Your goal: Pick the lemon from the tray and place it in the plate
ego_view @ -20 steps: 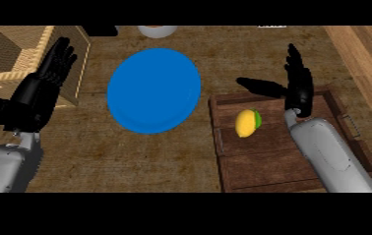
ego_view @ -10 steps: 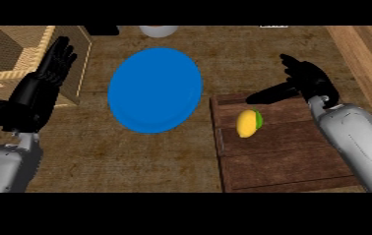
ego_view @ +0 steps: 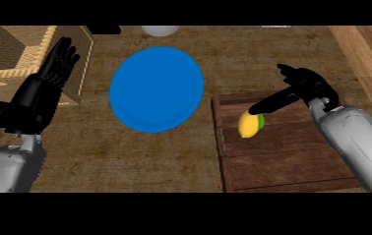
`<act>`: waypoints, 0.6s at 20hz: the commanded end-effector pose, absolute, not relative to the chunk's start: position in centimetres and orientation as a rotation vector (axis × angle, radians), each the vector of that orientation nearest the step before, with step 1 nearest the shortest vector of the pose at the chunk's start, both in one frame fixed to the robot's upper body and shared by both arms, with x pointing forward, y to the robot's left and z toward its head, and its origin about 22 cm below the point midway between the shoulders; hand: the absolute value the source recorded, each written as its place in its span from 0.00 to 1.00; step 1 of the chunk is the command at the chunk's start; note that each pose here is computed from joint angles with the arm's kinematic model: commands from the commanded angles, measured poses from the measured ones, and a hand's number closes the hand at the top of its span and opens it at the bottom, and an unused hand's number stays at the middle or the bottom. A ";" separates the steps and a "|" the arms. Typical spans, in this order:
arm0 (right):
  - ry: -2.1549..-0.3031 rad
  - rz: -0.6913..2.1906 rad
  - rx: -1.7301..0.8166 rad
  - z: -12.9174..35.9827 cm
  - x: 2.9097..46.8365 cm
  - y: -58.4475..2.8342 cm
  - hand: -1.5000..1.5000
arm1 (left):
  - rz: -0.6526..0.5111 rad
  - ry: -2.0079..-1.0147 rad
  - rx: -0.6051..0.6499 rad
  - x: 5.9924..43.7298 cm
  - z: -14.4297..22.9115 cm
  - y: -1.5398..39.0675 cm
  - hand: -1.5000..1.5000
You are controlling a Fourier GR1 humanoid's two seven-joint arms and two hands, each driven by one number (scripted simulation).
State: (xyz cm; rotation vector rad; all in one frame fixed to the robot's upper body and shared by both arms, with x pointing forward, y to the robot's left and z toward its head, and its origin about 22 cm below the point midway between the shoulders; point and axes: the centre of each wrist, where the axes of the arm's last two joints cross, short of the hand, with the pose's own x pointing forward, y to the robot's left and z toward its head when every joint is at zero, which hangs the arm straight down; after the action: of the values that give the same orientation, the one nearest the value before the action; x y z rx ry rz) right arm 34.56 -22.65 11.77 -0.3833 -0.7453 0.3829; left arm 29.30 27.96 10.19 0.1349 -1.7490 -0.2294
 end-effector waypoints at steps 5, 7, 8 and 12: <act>-0.517 0.432 -0.402 7.6 34.8 -20.6 0.00 | -0.255 -1.754 0.140 29.1 10.4 27.6 0.50; -0.517 0.434 -0.405 7.3 34.7 -20.4 0.00 | -0.223 -1.738 0.122 29.9 9.8 27.8 0.50; -0.500 0.420 -0.391 5.5 33.9 -22.3 0.00 | -0.227 -1.748 0.157 30.0 9.0 28.0 0.50; -0.501 0.431 -0.381 4.8 33.3 -22.1 0.00 | -0.229 -1.757 0.145 29.7 10.3 26.5 0.50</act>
State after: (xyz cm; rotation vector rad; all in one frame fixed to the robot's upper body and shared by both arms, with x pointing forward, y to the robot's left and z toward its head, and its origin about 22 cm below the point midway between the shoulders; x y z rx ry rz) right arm 33.95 -22.21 6.46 -0.3771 -0.5806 0.4326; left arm 29.48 27.80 10.54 0.1469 -1.7517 -0.2282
